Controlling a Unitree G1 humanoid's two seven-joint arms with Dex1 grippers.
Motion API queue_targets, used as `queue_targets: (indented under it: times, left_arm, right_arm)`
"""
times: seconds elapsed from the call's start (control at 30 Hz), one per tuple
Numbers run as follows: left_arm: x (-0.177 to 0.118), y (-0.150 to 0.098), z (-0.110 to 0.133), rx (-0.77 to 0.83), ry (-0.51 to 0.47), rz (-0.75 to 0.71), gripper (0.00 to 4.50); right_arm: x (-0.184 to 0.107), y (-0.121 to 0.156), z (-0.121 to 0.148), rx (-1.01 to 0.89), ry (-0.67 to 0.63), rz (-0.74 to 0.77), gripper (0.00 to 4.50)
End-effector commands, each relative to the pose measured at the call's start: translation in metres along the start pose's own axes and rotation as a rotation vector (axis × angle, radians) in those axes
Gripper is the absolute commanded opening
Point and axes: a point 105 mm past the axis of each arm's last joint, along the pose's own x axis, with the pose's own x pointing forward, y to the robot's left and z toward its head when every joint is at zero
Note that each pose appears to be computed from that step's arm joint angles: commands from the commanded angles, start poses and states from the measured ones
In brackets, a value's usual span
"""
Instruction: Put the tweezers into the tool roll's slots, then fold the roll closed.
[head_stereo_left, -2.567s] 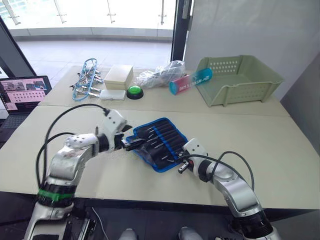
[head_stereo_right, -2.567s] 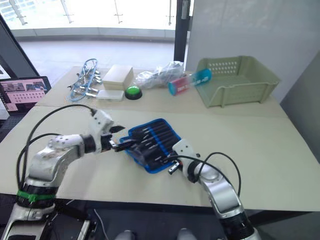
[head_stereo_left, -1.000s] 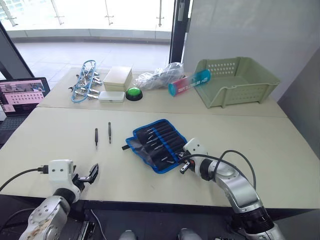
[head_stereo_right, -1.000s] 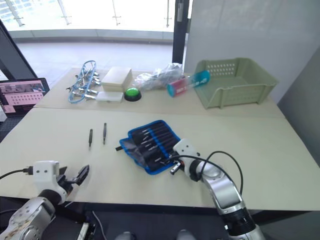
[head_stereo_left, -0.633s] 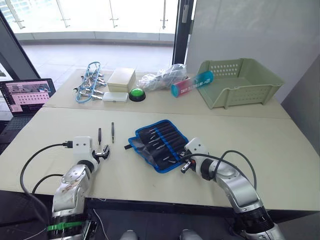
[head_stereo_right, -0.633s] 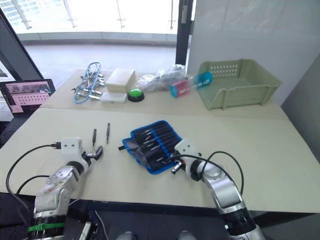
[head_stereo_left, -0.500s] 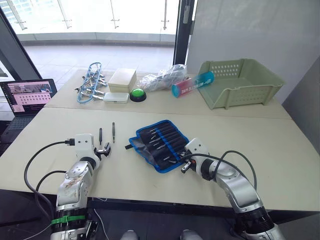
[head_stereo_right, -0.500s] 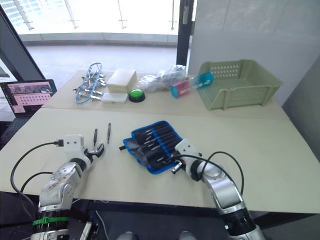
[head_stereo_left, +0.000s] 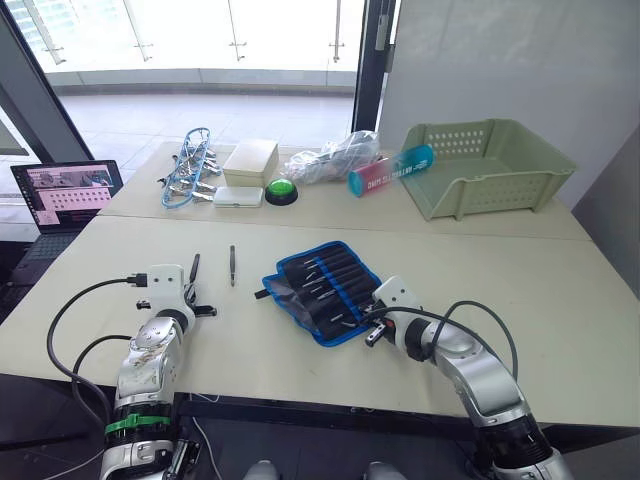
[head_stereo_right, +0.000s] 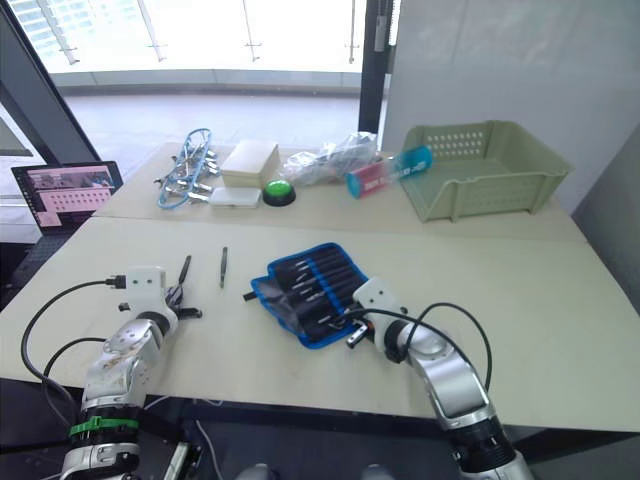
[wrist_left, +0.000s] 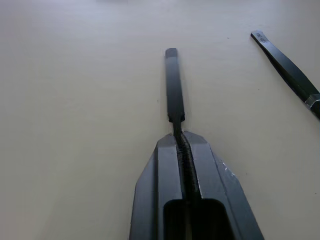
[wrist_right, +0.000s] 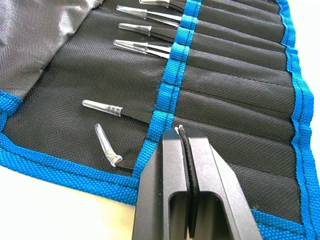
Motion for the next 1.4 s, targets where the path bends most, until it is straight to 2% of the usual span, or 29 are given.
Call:
queue_targets:
  times: [0.03, 0.13, 0.2, 0.23, 0.33, 0.4, 0.47, 0.53, 0.6, 0.7, 0.8, 0.97, 1.13, 1.27, 1.4]
  left_arm:
    - [0.004, -0.015, -0.021, 0.022, 0.07, -0.07, 0.07]
    - [0.005, -0.002, -0.01, 0.028, 0.033, -0.04, 0.07]
    - [0.005, 0.002, 0.007, 0.045, -0.032, -0.034, 0.07]
    - [0.003, 0.0, 0.026, 0.107, -0.117, -0.058, 0.07]
    - [-0.008, -0.017, 0.073, 0.232, -0.303, -0.174, 0.07]
    - [-0.015, -0.026, 0.091, 0.261, -0.354, -0.241, 0.07]
    - [-0.027, -0.05, 0.11, 0.247, -0.369, -0.426, 0.07]
    - [-0.038, -0.073, 0.115, 0.22, -0.335, -0.597, 0.07]
    - [-0.049, -0.096, 0.111, 0.187, -0.218, -0.757, 0.07]
    - [-0.055, -0.113, 0.109, 0.22, -0.124, -0.847, 0.07]
    - [-0.063, -0.136, 0.097, 0.288, 0.029, -0.96, 0.07]
    - [-0.074, -0.141, 0.082, 0.4, 0.218, -1.044, 0.07]
    - [-0.079, -0.137, 0.074, 0.475, 0.322, -1.068, 0.07]
    - [-0.085, -0.141, 0.069, 0.52, 0.355, -1.106, 0.07]
    - [-0.073, -0.142, 0.066, 0.543, 0.359, -1.054, 0.07]
  right_arm:
    - [0.001, 0.004, -0.02, 0.03, 0.077, 0.011, 0.0]
    - [0.001, 0.004, -0.02, 0.031, 0.076, 0.009, 0.0]
    - [0.001, 0.004, -0.02, 0.032, 0.076, 0.01, 0.0]
    - [0.001, 0.004, -0.02, 0.033, 0.076, 0.01, 0.0]
    - [0.001, 0.004, -0.019, 0.033, 0.076, 0.01, 0.0]
    - [0.001, 0.004, -0.019, 0.032, 0.077, 0.011, 0.0]
    - [0.0, 0.004, -0.02, 0.03, 0.082, 0.013, 0.0]
    - [-0.001, 0.004, -0.021, 0.028, 0.085, 0.014, 0.0]
    - [0.0, 0.006, -0.021, 0.029, 0.087, 0.019, 0.0]
    - [0.0, 0.007, -0.021, 0.031, 0.088, 0.023, 0.0]
    - [0.001, 0.009, -0.021, 0.032, 0.088, 0.027, 0.0]
    - [0.001, 0.011, -0.025, 0.041, 0.099, 0.016, 0.0]
    - [0.001, 0.013, -0.027, 0.051, 0.105, 0.008, 0.0]
    - [0.002, 0.015, -0.026, 0.069, 0.095, -0.006, 0.0]
    - [0.001, 0.015, -0.027, 0.073, 0.094, -0.012, 0.0]
